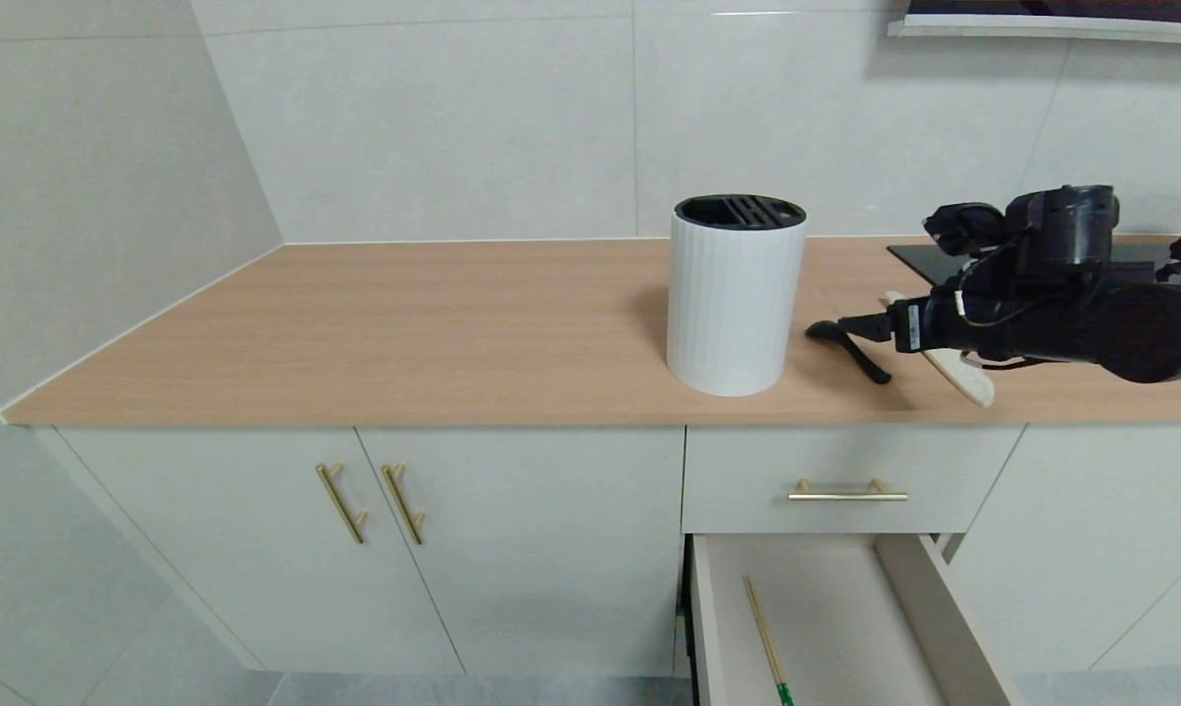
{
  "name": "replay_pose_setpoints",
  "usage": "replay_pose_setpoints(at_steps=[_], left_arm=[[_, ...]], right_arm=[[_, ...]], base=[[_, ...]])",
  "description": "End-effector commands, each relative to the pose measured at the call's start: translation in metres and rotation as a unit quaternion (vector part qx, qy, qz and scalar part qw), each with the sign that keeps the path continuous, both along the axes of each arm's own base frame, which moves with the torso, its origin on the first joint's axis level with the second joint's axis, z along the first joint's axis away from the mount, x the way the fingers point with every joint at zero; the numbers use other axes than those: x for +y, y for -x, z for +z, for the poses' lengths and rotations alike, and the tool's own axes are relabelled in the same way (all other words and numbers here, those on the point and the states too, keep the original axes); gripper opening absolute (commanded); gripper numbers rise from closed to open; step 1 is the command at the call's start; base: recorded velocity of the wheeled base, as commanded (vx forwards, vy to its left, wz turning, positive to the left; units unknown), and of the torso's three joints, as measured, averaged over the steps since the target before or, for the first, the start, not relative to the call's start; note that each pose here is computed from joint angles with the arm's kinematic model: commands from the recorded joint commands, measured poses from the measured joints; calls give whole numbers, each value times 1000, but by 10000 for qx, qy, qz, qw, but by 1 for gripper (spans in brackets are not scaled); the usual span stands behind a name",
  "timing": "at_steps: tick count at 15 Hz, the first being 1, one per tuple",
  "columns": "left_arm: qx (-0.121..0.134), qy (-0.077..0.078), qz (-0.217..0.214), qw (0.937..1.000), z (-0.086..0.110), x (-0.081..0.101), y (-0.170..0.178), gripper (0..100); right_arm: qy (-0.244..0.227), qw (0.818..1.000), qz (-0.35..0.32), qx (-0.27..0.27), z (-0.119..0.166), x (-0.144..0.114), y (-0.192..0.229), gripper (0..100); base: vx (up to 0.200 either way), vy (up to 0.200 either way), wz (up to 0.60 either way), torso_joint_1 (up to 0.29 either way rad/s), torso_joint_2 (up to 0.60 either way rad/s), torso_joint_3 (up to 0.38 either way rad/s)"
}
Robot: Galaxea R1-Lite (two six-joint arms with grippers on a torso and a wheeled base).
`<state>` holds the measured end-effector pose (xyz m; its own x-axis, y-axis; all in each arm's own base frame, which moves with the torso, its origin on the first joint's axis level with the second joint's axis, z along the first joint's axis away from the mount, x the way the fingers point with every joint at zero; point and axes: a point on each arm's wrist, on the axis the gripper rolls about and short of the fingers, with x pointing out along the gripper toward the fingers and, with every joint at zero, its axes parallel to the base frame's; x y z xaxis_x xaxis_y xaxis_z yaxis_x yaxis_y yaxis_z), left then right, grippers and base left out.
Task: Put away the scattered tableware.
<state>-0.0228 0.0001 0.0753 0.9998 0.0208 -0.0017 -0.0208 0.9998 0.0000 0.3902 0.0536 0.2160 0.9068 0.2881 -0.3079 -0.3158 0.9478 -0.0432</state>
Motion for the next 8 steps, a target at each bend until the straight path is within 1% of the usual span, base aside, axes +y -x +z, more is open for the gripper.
replay_pose_setpoints(at_steps=[1,2,4,8], left_arm=[[7,0,3,10000,0,0,0,100],[7,0,3,10000,0,0,0,100],[7,0,3,10000,0,0,0,100],[7,-8,3,10000,0,0,0,100]], right_arm=[[83,9998,11,175,-29,-2,-23,100],[118,9997,23,194,-36,-2,-27,100],[122,9997,-134,147,-41,-15,-40,100],[113,9997,-65,230,-49,-15,-43,100]], base=[[0,0,0,0,0,0],[0,0,0,0,0,0],[0,0,0,0,0,0],[0,0,0,0,0,0]])
